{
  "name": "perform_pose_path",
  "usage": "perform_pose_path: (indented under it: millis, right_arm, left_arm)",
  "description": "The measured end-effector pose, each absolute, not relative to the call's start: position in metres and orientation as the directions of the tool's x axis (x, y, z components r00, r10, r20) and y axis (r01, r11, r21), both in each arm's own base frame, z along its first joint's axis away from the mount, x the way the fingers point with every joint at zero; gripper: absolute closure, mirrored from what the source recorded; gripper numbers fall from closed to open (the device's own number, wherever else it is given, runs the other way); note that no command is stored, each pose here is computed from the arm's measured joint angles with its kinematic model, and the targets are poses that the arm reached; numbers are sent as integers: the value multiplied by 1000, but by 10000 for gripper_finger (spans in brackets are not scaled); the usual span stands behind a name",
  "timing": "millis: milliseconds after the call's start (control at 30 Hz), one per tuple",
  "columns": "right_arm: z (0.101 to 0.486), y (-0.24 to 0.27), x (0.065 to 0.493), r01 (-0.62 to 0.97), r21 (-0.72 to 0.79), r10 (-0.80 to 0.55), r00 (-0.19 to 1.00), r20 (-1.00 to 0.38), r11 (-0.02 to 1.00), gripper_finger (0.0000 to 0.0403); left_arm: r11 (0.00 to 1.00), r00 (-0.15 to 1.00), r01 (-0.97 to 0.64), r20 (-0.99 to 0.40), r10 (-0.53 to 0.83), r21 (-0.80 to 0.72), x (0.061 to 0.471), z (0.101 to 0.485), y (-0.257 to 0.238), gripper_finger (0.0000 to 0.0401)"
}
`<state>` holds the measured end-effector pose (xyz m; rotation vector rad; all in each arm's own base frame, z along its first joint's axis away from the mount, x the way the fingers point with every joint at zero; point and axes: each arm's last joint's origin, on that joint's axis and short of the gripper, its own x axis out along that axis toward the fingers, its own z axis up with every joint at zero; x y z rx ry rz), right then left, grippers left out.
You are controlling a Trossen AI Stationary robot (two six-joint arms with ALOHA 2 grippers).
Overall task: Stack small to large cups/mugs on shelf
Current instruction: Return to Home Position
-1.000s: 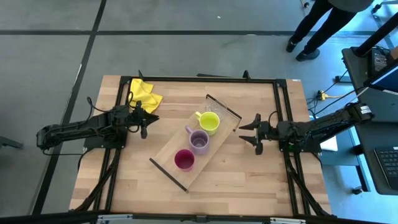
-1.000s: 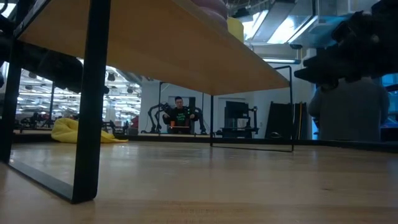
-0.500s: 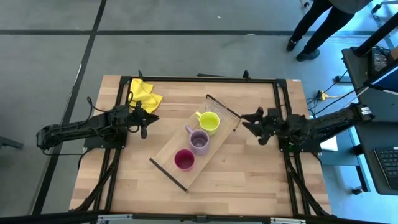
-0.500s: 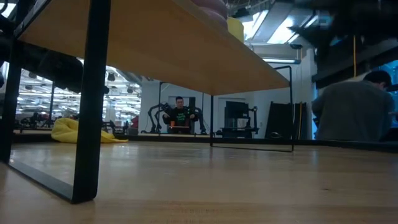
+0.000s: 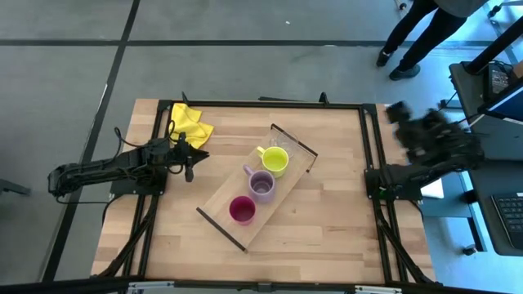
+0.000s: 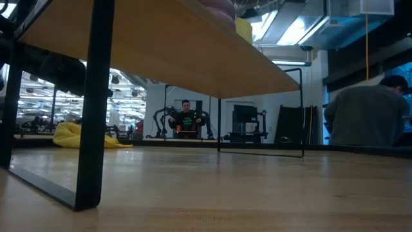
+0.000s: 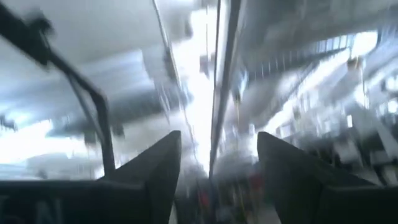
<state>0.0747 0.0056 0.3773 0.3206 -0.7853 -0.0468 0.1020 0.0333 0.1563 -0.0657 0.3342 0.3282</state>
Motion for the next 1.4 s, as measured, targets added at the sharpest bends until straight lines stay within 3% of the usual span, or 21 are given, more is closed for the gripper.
perform_pose_path:
  millis: [167, 367, 500, 600, 700, 833, 1067, 1167, 1400]
  right_arm:
    - [384, -4, 24, -56, 260, -180, 582, 793, 964, 191]
    - [353, -10, -1, -52, 300, -213, 590, 779, 953, 191]
    - [341, -7, 11, -63, 287, -187, 621, 761, 956, 191]
    - [328, -4, 23, -109, 317, -145, 721, 678, 942, 191]
    - [307, 4, 40, -197, 261, 20, 832, 554, 945, 191]
    - [276, 12, 58, -289, 176, 195, 889, 414, 941, 191]
    - [216, 15, 85, -238, 270, 156, 943, 292, 933, 191]
    - [201, 17, 90, -260, 268, 167, 931, 325, 928, 191]
    - [182, 18, 94, -221, 302, 175, 969, 173, 927, 191]
  left_arm:
    - [945, 892, -327, -332, 306, -9, 102, 156, 33, 362]
    - [945, 892, -327, -333, 306, -9, 102, 156, 33, 362]
    - [945, 893, -326, -332, 305, -9, 102, 156, 33, 362]
    - [945, 892, -326, -335, 305, -9, 102, 156, 33, 362]
    - [945, 892, -326, -335, 305, -9, 102, 156, 33, 362]
    - [945, 892, -326, -333, 305, -9, 102, 156, 33, 362]
    - [945, 892, -327, -333, 305, -10, 102, 156, 33, 362]
    - [945, 892, -327, -333, 305, -9, 102, 156, 33, 362]
    - [945, 892, -327, -332, 306, -9, 102, 156, 33, 362]
